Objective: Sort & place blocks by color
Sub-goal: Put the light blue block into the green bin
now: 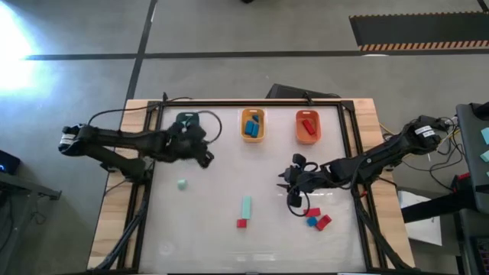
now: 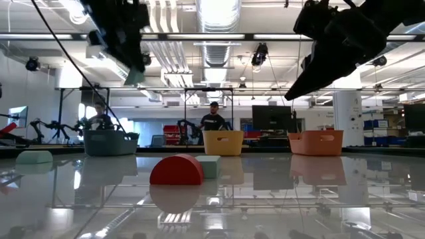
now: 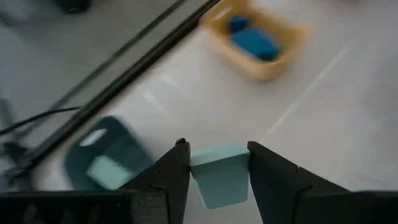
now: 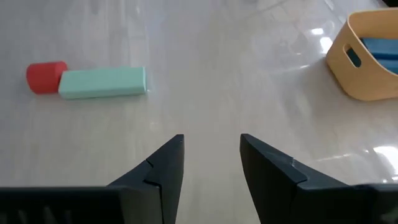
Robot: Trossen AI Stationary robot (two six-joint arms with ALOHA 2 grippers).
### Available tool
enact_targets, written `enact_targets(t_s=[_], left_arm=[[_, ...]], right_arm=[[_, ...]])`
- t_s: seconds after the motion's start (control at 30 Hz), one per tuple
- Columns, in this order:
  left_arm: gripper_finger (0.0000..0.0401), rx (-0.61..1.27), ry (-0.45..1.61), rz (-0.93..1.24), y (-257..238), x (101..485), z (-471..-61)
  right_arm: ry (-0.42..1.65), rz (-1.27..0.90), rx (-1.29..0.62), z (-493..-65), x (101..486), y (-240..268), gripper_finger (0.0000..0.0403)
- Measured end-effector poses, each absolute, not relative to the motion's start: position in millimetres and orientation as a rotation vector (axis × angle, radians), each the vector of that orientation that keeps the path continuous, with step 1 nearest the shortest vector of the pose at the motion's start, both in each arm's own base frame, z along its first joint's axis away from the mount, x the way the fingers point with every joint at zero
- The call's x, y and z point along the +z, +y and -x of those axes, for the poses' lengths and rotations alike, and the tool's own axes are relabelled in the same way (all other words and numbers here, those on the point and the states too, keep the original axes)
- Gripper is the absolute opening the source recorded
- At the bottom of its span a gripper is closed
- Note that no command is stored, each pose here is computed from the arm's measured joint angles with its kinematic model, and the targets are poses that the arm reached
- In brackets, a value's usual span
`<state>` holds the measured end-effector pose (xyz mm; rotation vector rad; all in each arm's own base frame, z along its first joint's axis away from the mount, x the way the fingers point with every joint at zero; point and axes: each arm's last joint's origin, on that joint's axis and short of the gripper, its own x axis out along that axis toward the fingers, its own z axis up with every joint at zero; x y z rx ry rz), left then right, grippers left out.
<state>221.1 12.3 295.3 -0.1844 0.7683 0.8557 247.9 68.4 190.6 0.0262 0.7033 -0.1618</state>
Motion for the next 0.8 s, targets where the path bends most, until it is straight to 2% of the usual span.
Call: enact_targets(t_s=[0.23,0.47,0.6,0.8], left_arm=[[0.013,1.077,0.925,0.14,77.9,266.1,-213.4],[0.013,1.154,1.041,0.159,112.2,242.4,-197.7],[0.013,1.193,1.052,0.17,123.4,230.9,-190.9],[0.013,1.203,0.951,0.171,131.3,221.2,-193.8]], right_arm=[[0.685,-0.03,-0.154,-249.0,192.8,69.4,0.014],[0.671,-0.019,-0.146,-250.0,193.9,69.8,0.0141],[0.672,-0.016,-0.145,-250.0,193.9,69.7,0.0141],[0.673,-0.021,-0.147,-250.0,193.8,69.7,0.0138]])
